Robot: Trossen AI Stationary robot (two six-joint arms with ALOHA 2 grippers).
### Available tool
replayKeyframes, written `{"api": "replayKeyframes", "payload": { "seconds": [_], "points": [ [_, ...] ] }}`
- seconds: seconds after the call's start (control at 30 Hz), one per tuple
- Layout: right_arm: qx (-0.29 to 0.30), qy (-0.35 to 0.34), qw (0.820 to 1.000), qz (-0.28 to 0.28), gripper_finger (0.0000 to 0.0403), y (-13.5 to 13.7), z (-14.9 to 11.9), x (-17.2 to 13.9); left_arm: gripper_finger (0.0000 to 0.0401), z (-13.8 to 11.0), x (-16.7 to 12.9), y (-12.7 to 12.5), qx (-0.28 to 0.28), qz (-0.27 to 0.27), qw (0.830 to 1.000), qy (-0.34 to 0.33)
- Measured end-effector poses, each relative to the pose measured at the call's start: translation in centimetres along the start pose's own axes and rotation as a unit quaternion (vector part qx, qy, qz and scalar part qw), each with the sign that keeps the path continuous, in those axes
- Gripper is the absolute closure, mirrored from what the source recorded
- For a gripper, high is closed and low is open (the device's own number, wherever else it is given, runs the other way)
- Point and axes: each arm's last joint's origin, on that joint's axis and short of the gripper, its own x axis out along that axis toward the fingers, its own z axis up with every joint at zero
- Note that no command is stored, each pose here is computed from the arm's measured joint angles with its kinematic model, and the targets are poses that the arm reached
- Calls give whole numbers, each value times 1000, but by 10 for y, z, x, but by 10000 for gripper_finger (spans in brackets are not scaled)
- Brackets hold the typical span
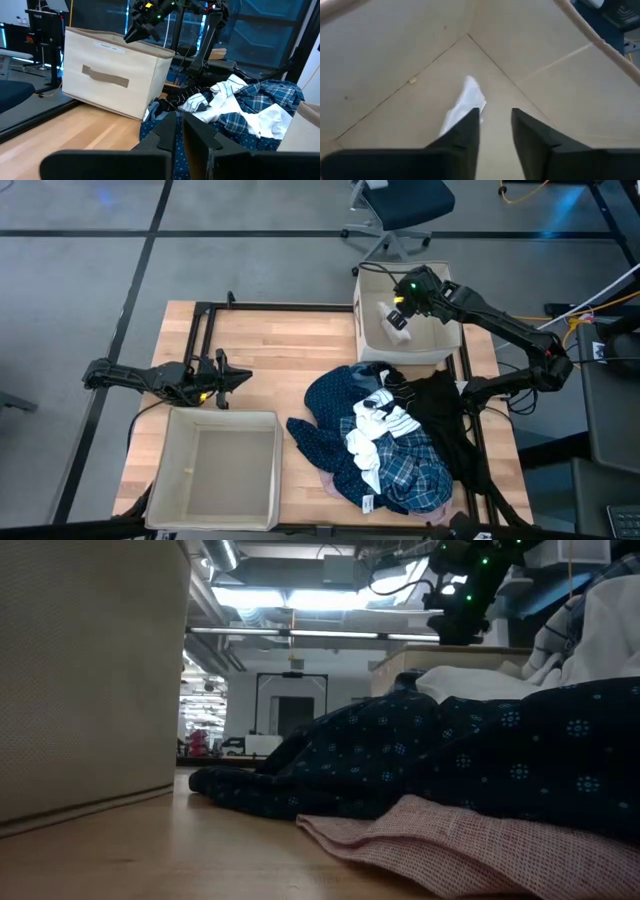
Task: Sort clothes
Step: Put the white sock into the top laundry organizer
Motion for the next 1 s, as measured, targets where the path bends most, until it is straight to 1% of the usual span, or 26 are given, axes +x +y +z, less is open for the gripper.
{"api": "replayKeyframes", "payload": {
  "seconds": [0.13, 0.23, 0.3, 0.43, 0.53, 0.7, 0.87, 1.0],
  "points": [
    [-1, -7, 1000, 22, 232, 2, 0, -4, 382, 0, 0, 0, 0, 0, 1000, 0],
    [-15, -1, 999, 42, 208, 7, 2, -14, 382, 0, 0, 0, 0, 0, 1000, 0],
    [-33, 2, 998, 57, 200, 14, 6, -24, 382, 0, 0, 0, 0, 0, 1000, 0],
    [-76, -12, 990, 116, 201, 38, 12, -47, 382, 0, 0, 0, 0, 0, 1000, 0],
    [-95, -38, 980, 168, 206, 59, 16, -65, 382, 0, 0, 0, 0, 0, 1000, 0],
    [-134, -55, 956, 255, 209, 97, 11, -88, 382, 0, 0, 0, 0, 5, 1000, 0],
    [-168, -57, 931, 319, 209, 132, -1, -111, 382, 0, 0, 0, 0, 5, 1000, 0],
    [-188, -53, 914, 356, 210, 159, -12, -128, 382, 0, 0, 0, 0, 5, 1000, -1]
  ]
}}
